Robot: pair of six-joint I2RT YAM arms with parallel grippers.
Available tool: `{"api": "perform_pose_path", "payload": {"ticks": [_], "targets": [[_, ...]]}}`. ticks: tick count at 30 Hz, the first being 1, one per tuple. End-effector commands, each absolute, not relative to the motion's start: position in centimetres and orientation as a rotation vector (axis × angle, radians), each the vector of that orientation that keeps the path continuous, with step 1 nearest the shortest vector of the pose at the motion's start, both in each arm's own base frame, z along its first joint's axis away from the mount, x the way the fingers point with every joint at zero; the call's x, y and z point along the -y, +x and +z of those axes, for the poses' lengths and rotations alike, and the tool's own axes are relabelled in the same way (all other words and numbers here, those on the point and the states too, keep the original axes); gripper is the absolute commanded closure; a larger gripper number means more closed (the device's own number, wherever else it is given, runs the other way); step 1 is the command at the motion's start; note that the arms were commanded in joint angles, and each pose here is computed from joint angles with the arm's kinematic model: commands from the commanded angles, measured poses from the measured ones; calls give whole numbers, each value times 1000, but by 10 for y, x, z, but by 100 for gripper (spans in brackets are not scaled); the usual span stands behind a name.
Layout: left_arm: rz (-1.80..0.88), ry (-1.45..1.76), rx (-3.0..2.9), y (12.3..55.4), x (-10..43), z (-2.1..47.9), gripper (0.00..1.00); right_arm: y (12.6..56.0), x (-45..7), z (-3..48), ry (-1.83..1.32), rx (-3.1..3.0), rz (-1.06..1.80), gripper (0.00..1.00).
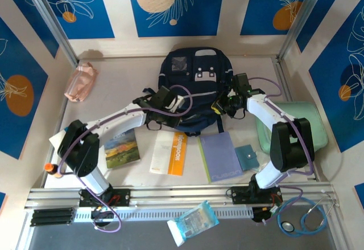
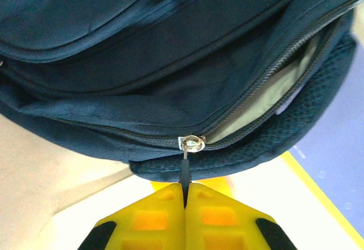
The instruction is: Pack books, pencil case, and school supplies into a backpack
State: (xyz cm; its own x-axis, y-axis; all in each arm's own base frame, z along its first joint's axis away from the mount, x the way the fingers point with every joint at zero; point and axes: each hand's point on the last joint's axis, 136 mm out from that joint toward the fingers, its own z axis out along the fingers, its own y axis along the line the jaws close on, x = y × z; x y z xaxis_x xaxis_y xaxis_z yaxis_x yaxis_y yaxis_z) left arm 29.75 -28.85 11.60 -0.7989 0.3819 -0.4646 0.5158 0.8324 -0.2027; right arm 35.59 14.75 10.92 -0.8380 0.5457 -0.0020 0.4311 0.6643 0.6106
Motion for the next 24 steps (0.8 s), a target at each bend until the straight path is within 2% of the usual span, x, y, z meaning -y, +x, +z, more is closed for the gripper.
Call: {"api": "perform_pose_path", "payload": {"ticks": [1, 11, 20, 24], "targets": [[-257, 710, -2661, 297, 268, 102, 100, 370, -141, 142, 740, -2581, 936, 96], [111, 711, -2702, 317, 214, 83, 100, 375, -128, 147, 752, -2555, 922, 96], [143, 600, -2706, 353, 189, 76, 100, 389, -129, 153, 729, -2532, 941, 97], [-5, 612, -2715, 350, 206, 80, 100, 396, -131, 155, 684, -2528, 966, 97]]}}
